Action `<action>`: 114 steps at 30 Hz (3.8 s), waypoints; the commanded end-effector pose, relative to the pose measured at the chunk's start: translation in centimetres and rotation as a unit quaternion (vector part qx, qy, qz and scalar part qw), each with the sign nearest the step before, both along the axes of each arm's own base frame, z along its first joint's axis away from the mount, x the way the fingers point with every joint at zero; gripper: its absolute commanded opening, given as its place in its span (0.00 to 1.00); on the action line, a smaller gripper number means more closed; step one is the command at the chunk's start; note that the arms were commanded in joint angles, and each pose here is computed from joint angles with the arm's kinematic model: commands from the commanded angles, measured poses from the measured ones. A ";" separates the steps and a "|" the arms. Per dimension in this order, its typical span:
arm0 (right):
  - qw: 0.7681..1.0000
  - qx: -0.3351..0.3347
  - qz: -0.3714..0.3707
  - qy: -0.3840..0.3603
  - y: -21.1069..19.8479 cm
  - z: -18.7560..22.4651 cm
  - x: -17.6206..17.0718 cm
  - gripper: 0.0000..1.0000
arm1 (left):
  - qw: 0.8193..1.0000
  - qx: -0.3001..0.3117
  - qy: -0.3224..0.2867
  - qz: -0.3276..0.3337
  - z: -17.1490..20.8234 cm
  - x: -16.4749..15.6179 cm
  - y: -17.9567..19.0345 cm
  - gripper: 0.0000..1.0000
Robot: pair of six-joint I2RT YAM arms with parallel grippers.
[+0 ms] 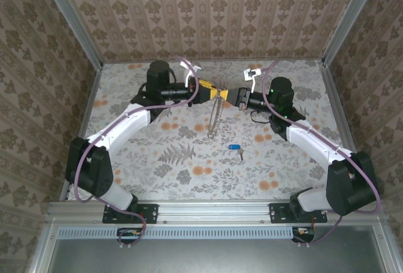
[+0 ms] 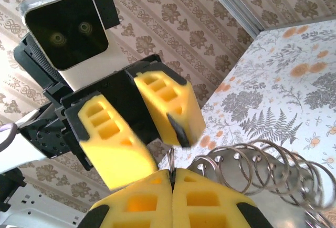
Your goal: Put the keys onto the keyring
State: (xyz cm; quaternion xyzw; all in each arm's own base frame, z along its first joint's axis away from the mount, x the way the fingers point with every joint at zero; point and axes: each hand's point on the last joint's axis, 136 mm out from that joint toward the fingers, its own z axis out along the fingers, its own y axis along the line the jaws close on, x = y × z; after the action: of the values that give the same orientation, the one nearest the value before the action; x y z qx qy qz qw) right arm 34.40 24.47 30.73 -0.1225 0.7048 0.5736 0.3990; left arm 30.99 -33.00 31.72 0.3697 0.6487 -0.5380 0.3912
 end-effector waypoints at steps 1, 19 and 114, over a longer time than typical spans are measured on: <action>0.999 0.005 -0.019 -0.037 -0.9 1.5 -0.1 0.00 | 0.997 -0.039 -0.028 0.068 2.8 1.2 2.4 0.33; 0.989 0.054 -0.030 -0.136 -1.3 5.9 -0.3 0.00 | 0.998 -0.062 0.016 0.003 2.2 0.6 0.1 0.34; 0.994 0.024 -0.052 -0.096 -1.8 2.8 1.1 0.00 | 0.989 -0.110 0.044 -0.083 3.3 -1.6 -2.7 0.16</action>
State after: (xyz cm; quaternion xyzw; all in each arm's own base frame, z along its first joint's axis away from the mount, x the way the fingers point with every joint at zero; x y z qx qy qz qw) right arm 35.30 23.10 32.77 -0.1276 0.6649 0.5607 0.4767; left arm 30.15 -35.30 33.39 0.3291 0.5946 -0.6474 0.3450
